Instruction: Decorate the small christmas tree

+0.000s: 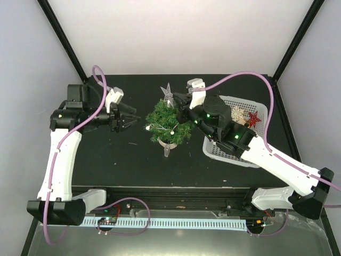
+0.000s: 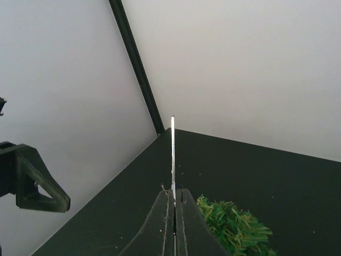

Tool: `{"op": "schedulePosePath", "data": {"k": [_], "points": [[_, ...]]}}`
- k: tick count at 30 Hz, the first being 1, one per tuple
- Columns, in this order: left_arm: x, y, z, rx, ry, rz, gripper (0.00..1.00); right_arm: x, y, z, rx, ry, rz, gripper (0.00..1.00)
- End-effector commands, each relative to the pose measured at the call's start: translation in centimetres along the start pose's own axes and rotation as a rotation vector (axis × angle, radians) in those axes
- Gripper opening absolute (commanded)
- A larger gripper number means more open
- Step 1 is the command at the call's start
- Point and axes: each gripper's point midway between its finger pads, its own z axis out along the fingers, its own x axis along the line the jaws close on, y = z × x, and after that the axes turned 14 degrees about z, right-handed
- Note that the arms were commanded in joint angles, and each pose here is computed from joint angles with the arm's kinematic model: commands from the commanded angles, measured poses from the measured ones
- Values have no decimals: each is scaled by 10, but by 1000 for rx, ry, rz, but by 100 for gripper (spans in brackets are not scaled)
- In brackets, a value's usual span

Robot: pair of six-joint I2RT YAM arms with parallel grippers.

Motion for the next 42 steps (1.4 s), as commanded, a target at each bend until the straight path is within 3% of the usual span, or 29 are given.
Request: {"op": "schedulePosePath", "data": {"k": [1,42], "points": [[-9,11,-7,-62,-22,42,68,18,24,3,-65,62,11,1],[-19,19,-16,-130,-60,34,69,-16,-7,31,-34,-66,-30,1]]}}
